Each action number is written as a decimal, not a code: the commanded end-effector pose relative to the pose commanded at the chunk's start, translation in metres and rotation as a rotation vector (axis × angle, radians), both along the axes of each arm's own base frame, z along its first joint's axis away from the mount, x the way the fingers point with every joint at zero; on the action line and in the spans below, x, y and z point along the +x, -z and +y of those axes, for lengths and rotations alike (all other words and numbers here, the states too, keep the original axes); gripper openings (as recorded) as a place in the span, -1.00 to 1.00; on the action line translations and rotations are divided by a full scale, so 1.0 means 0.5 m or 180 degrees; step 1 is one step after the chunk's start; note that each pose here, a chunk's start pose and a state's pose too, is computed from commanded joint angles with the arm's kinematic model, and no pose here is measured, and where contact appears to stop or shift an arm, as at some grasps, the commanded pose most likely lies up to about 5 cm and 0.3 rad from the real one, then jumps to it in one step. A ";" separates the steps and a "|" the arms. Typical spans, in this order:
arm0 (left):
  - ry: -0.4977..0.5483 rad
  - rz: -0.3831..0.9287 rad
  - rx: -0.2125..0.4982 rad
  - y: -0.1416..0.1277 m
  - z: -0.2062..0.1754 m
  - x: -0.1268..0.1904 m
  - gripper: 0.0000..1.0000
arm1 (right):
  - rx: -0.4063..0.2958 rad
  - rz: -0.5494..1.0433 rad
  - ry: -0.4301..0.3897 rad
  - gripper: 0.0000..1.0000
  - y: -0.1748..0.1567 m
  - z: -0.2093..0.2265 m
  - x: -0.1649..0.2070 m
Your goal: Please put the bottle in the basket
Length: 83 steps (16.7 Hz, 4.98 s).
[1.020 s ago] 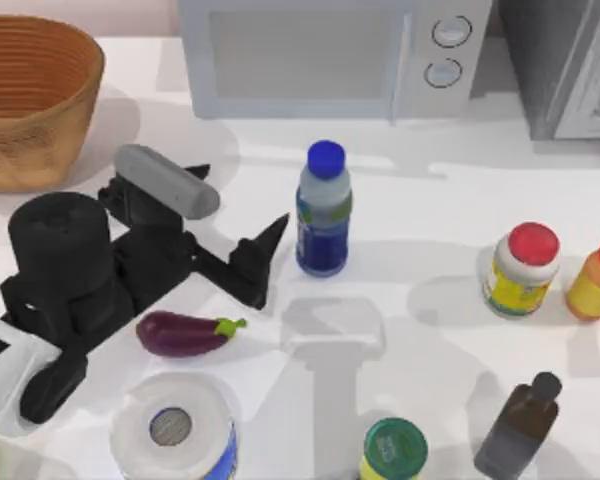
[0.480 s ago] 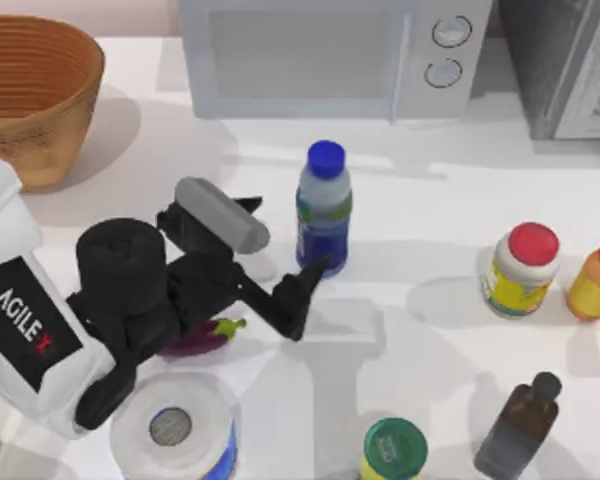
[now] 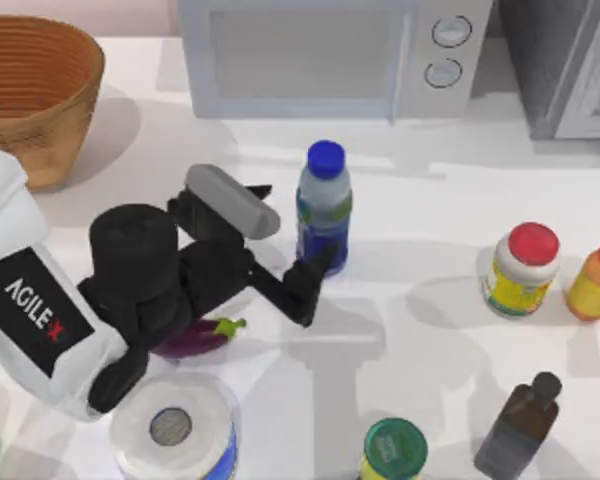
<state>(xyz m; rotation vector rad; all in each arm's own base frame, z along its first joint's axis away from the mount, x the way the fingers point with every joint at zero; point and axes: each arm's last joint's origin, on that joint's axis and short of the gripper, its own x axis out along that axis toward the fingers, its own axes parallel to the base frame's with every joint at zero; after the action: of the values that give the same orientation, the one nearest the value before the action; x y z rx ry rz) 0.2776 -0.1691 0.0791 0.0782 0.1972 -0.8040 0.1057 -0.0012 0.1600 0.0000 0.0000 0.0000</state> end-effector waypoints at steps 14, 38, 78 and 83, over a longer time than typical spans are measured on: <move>0.0001 0.0002 0.0002 0.033 -0.084 0.072 0.85 | 0.0000 0.0000 0.0000 1.00 0.000 0.000 0.000; 0.0009 -0.0054 -0.0042 0.010 -0.075 0.095 -1.00 | 0.0000 0.0000 0.0000 1.00 0.000 0.000 0.000; -0.2441 -0.0047 0.0068 -0.378 0.445 0.262 -1.00 | 0.0000 0.0000 0.0000 1.00 0.000 0.000 0.000; -0.2441 -0.0047 0.0068 -0.378 0.445 0.262 -0.55 | 0.0000 0.0000 0.0000 1.00 0.000 0.000 0.000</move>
<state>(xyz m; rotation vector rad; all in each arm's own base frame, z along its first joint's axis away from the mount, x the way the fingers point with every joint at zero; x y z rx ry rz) 0.4084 0.0532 0.2681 0.0235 0.2012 -0.0373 0.1057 -0.0012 0.1600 0.0000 0.0000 0.0000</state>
